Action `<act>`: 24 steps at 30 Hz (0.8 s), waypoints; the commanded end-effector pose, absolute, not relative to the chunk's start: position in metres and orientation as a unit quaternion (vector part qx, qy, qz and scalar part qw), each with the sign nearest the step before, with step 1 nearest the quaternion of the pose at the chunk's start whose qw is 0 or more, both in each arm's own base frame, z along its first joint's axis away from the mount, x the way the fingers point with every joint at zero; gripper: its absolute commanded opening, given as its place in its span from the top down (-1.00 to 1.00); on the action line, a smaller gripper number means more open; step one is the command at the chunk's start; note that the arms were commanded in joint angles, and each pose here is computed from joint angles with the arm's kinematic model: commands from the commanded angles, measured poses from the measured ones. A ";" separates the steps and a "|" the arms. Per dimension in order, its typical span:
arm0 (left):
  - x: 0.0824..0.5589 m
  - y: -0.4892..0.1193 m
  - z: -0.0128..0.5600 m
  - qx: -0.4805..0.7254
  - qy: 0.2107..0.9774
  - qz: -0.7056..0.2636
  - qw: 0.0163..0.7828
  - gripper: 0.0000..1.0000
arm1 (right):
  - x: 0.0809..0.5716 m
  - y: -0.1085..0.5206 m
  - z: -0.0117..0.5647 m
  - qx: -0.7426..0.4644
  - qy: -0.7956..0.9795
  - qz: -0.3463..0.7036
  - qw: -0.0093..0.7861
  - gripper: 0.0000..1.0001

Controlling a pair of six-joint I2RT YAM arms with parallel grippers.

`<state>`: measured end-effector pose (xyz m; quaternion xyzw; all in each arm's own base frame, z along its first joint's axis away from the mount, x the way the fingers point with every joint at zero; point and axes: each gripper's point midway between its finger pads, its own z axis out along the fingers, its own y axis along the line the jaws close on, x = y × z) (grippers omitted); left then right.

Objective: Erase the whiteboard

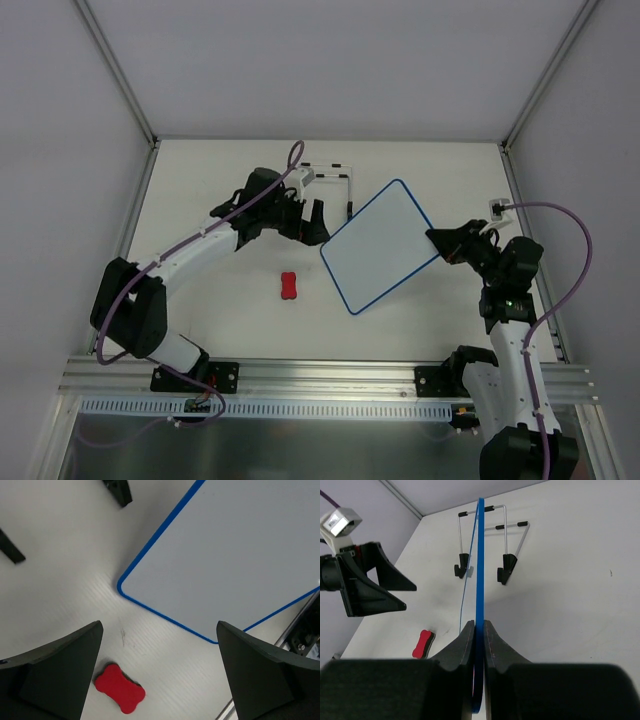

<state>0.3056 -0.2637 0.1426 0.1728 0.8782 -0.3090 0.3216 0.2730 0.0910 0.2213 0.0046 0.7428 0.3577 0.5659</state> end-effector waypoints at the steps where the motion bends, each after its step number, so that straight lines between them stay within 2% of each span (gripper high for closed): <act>1: 0.321 -0.282 0.183 0.339 0.791 -0.346 0.373 -0.97 | 0.273 0.099 0.275 -0.074 0.689 0.356 0.627 1.00; 4: 0.328 -0.291 0.213 0.407 0.726 -0.392 0.392 -0.97 | 0.271 0.102 0.276 -0.087 0.687 0.362 0.624 1.00; 8: 0.326 -0.292 0.221 0.456 0.666 -0.448 0.385 -0.97 | 0.266 0.108 0.277 -0.106 0.684 0.371 0.619 1.00; 14: 0.328 -0.301 0.211 0.469 0.639 -0.497 0.353 -0.97 | 0.260 0.113 0.279 -0.126 0.680 0.380 0.615 1.00; 19: 0.328 -0.309 0.197 0.456 0.636 -0.541 0.309 -0.66 | 0.257 0.115 0.278 -0.132 0.679 0.385 0.611 1.00; 24: 0.323 -0.316 0.192 0.466 0.622 -0.554 0.299 -0.57 | 0.255 0.117 0.278 -0.137 0.679 0.390 0.607 1.00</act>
